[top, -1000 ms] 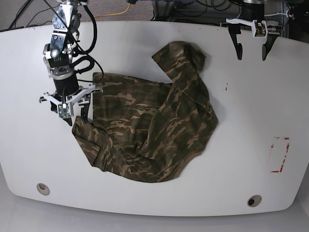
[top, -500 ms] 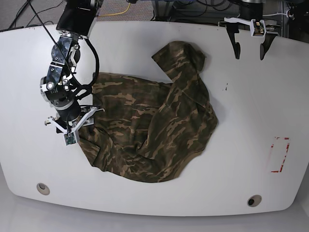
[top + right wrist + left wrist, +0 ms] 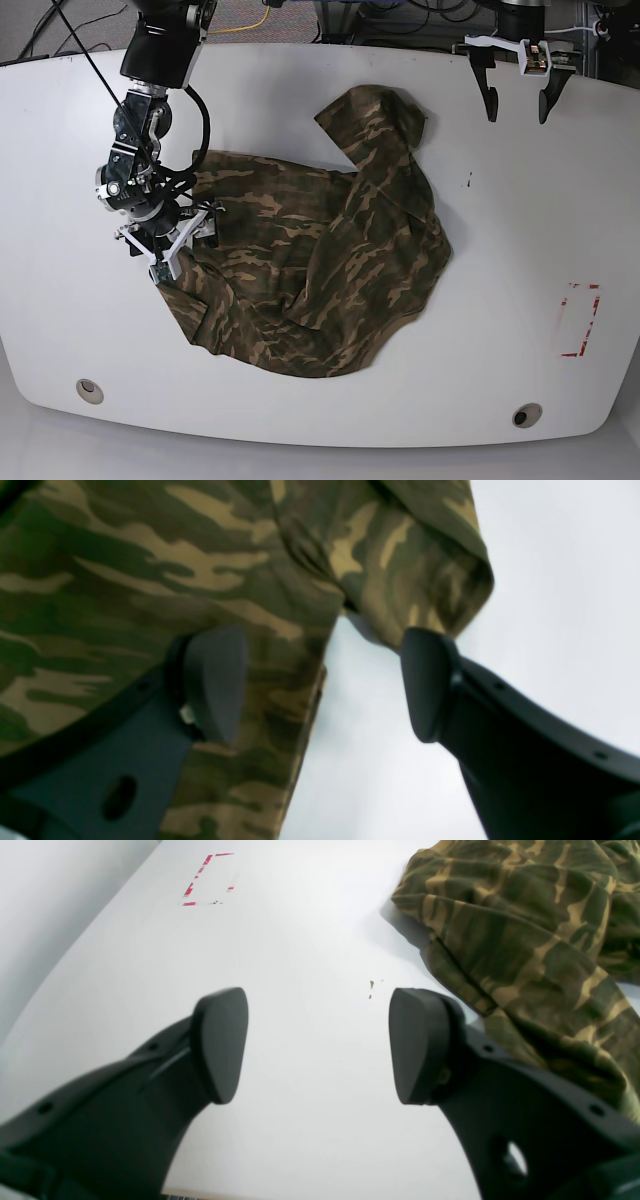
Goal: Layout the t-shirt on the table in an organized manner, then fold the t-shirt properly
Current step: 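Lower the right gripper onto the camouflage shirt's edge and close it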
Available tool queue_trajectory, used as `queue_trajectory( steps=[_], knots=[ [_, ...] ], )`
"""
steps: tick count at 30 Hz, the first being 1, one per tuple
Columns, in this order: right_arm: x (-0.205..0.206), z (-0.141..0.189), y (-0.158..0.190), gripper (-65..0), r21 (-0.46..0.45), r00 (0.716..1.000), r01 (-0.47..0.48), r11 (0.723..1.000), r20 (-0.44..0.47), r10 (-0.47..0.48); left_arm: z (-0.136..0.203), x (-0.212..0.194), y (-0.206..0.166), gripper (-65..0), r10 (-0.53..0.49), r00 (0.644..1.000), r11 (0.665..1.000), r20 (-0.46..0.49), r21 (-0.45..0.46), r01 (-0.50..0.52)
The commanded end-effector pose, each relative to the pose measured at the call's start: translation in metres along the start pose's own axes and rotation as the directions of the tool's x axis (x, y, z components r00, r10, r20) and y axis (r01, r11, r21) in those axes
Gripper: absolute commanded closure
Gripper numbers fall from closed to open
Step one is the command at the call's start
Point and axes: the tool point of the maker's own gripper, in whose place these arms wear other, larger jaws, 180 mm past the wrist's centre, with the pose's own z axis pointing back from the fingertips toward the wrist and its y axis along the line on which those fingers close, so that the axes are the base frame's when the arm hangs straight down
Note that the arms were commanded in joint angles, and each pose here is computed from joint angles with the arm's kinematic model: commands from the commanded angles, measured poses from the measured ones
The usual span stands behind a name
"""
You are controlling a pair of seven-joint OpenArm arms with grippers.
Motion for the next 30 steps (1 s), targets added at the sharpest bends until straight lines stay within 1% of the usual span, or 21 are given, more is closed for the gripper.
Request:
queue_trajectory(
  steps=[1, 4, 7, 11, 13, 14, 15, 16, 17, 18, 20, 21, 22, 26, 28, 30],
  knots=[
    [0.012, -0.003, -0.003, -44.5, 0.024, 0.999, 0.025, 0.999, 0.039, -0.026, 0.003, 0.009, 0.001, -40.7, -0.005, 0.999, 1.0, 0.032, 0.001, 0.005],
    [0.007, -0.013, 0.0, -44.5, 0.054, 0.998, 0.065, 0.996, 0.017, -0.066, 0.002, 0.01, 0.001, -40.7, -0.006, 0.999, 1.0, 0.033, 0.001, 0.006],
    [0.004, -0.018, 0.002, -44.5, 0.07, 0.996, 0.086, 0.994, 0.007, -0.087, 0.003, 0.009, 0.001, -40.7, -0.006, 0.999, 1.0, 0.032, 0.0, 0.006],
    [0.01, -0.02, 0.003, -43.8, 0.078, 0.995, 0.092, 0.993, 0.039, -0.096, 0.002, 0.01, 0.001, -40.7, -0.006, 0.999, 1.0, 0.033, -0.001, 0.006],
    [0.011, -0.02, 0.004, -39.8, 0.08, 0.994, 0.093, 0.992, 0.047, -0.097, 0.002, 0.01, 0.001, -40.7, -0.006, 0.999, 1.0, 0.033, -0.001, 0.006],
    [0.012, -0.02, 0.004, -36.0, 0.08, 0.994, 0.093, 0.992, 0.048, -0.097, 0.002, 0.01, 0.001, -40.7, -0.006, 0.999, 1.0, 0.035, -0.001, 0.006],
    [0.013, -0.02, 0.005, -30.8, 0.082, 0.994, 0.094, 0.992, 0.051, -0.099, 0.002, 0.01, 0.001, -40.7, -0.006, 0.999, 1.0, 0.033, -0.001, 0.006],
    [0.013, -0.02, 0.005, -27.6, 0.082, 0.994, 0.094, 0.992, 0.052, -0.099, 0.002, 0.009, 0.001, -40.7, -0.006, 0.999, 1.0, 0.032, -0.001, 0.006],
    [0.013, -0.02, 0.005, -19.8, 0.082, 0.994, 0.094, 0.992, 0.054, -0.099, 0.002, 0.009, 0.001, -40.7, -0.006, 0.999, 1.0, 0.033, 0.0, 0.006],
    [0.013, -0.02, 0.006, -13.6, 0.084, 0.993, 0.096, 0.992, 0.055, -0.101, 0.002, 0.009, 0.001, -40.7, -0.006, 0.999, 1.0, 0.033, 0.0, 0.006],
    [0.013, -0.021, 0.006, -4.1, 0.086, 0.994, 0.096, 0.992, 0.053, -0.1, 0.002, 0.009, 0.001, -40.7, -0.006, 0.999, 1.0, 0.032, 0.0, 0.006],
    [0.013, -0.021, 0.006, -1.3, 0.086, 0.994, 0.096, 0.992, 0.053, -0.1, 0.002, 0.009, 0.001, -40.7, -0.006, 0.999, 1.0, 0.032, 0.0, 0.006],
    [0.011, -0.021, 0.007, 0.0, 0.087, 0.993, 0.097, 0.991, 0.051, -0.102, 0.002, 0.009, 0.001, -40.7, -0.006, 0.999, 1.0, 0.032, 0.0, 0.006],
    [0.007, -0.021, 0.009, -1.3, 0.088, 0.993, 0.106, 0.991, 0.043, -0.11, 0.001, 0.009, 0.001, -40.7, -0.005, 0.999, 1.0, 0.033, 0.0, 0.005],
    [-0.001, -0.021, 0.012, 0.0, 0.089, 0.991, 0.125, 0.988, 0.032, -0.129, 0.001, 0.009, 0.001, -40.7, -0.005, 0.999, 1.0, 0.033, 0.0, 0.005],
    [-0.006, -0.017, 0.005, 0.0, 0.07, 0.986, 0.16, 0.985, 0.038, -0.163, 0.001, 0.009, 0.001, -40.7, -0.005, 0.999, 1.0, 0.033, 0.0, 0.005]
  ],
)
